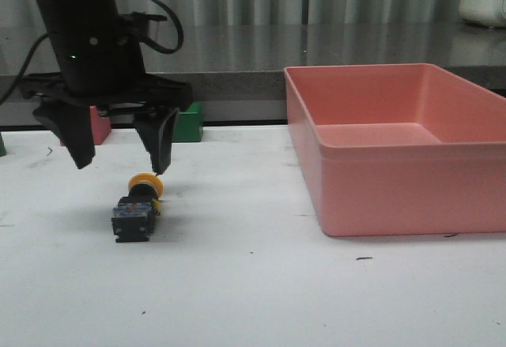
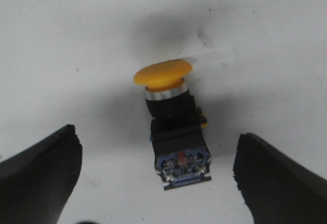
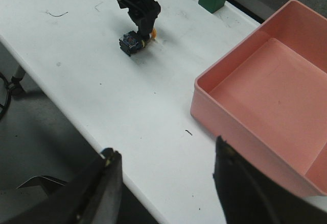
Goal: Place and stand button with both arms
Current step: 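Lower the left gripper over the lying button and close on it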
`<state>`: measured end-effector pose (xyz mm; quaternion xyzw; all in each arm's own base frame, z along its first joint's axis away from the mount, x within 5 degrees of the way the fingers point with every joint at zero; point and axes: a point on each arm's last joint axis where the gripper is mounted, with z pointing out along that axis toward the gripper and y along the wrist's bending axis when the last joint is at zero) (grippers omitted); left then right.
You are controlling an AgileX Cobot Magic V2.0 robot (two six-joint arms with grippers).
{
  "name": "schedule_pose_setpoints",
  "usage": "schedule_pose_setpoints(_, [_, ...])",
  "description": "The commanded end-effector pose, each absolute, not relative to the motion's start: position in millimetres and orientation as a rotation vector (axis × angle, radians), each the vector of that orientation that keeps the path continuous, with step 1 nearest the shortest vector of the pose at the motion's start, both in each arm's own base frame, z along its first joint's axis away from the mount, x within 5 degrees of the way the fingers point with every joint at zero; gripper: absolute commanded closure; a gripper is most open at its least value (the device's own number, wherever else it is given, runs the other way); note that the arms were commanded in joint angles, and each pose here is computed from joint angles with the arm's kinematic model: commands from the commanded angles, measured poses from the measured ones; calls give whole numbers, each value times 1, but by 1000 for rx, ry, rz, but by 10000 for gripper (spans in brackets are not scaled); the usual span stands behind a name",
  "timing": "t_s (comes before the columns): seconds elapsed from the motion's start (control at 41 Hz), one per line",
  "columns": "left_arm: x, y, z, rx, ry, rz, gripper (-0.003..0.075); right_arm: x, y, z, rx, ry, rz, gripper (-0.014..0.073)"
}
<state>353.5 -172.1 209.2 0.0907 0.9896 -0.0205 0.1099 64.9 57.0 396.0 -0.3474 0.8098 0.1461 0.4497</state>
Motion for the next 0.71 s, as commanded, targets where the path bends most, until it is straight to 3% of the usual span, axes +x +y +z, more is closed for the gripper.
schedule_pose_setpoints(0.0, [360,-178,227,195,2833,-100,133,67,57,407,-830,1920,360,171])
schedule_pose_setpoints(0.292, [374,-185,199,91,2836,-122,134,67,57,407,-830,1920,360,171])
schedule_pose_setpoints(0.682, [376,-187,198,74,2820,-159,136,67,57,407,-830,1920,360,171])
